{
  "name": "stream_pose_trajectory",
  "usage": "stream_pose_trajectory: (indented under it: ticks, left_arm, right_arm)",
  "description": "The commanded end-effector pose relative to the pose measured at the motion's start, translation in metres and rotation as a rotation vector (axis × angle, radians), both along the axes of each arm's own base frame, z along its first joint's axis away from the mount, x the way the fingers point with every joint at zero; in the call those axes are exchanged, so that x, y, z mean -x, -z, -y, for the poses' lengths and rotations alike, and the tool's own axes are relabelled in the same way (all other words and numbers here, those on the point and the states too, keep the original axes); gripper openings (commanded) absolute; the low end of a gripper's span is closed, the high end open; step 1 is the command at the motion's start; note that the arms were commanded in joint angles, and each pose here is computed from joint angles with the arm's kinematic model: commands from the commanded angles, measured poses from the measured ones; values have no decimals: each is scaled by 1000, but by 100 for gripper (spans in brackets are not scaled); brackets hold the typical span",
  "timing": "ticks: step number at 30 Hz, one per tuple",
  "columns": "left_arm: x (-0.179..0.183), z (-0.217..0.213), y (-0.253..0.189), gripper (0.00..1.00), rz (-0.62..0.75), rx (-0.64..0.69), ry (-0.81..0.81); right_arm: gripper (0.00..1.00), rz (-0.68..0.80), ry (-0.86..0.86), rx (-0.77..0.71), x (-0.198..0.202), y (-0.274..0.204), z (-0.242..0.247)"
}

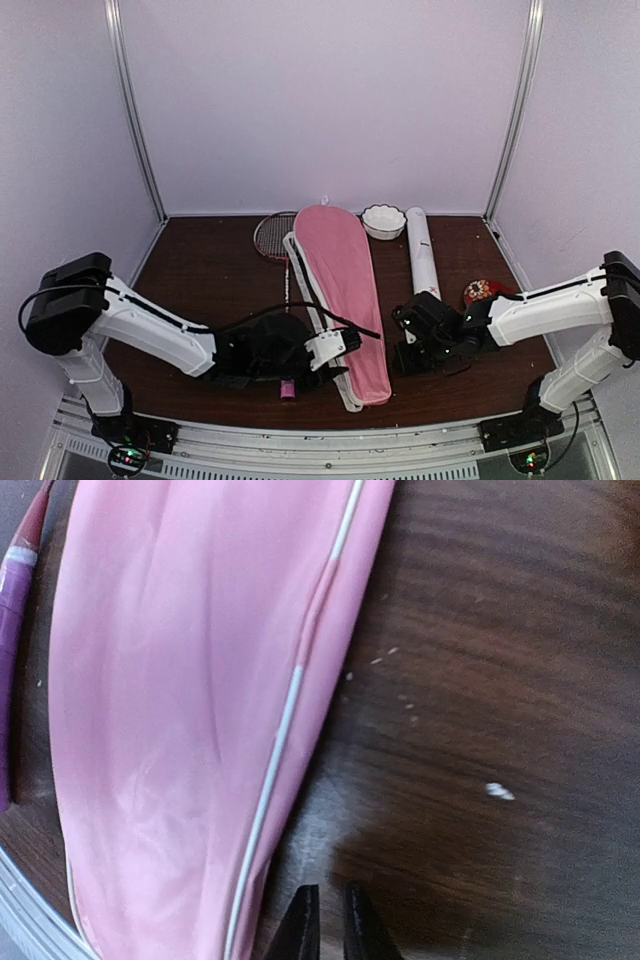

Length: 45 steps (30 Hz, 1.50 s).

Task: Pack up the badminton gear

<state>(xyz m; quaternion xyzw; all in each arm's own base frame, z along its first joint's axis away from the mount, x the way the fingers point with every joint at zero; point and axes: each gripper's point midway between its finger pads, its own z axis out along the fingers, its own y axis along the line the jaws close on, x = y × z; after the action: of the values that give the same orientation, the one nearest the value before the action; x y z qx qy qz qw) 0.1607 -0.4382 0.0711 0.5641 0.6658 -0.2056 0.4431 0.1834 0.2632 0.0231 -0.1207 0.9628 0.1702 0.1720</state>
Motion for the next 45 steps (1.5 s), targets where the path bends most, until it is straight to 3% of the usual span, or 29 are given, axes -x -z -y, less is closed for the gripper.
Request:
stream_pose_trajectory:
  ticks: [1,4,9,13,16,23,31,36,41,45]
  left_arm:
    - [-1,-36,-15,44,-70,-26,-116]
    - [-10,-55,-30,50,-132,21,-217]
    - [-88,-109,-42,54,-387,89,-577]
    - [-137,-144,-41,54,-482,115,-771]
    - [-164,-148,-24,52,-577,115,-815]
    - [-220,-137,1,48,-623,75,-893]
    - [-241,-126,37,38,-683,5,-973]
    - [-238,-141,57,25,-705,-71,-1079]
    - [-231,-161,69,20,-720,-107,-1181]
    - [-223,-185,75,7,-763,-90,-1256]
  right_arm:
    - [16,88,36,37,-17,-27,25]
    - [20,153,27,20,-29,-54,22]
    - [21,229,-11,21,-46,-85,8]
    - [22,270,-23,-7,-56,-101,-2]
    - [21,278,-29,-15,-58,-105,-6]
    - [21,278,-24,-30,-57,-104,-4]
    - [21,279,-26,-26,-58,-102,-3]
    - [21,291,-47,-17,-66,-105,-13]
    - [22,301,-72,-13,-76,-111,-28]
    - [23,311,-83,-7,-88,-113,-42]
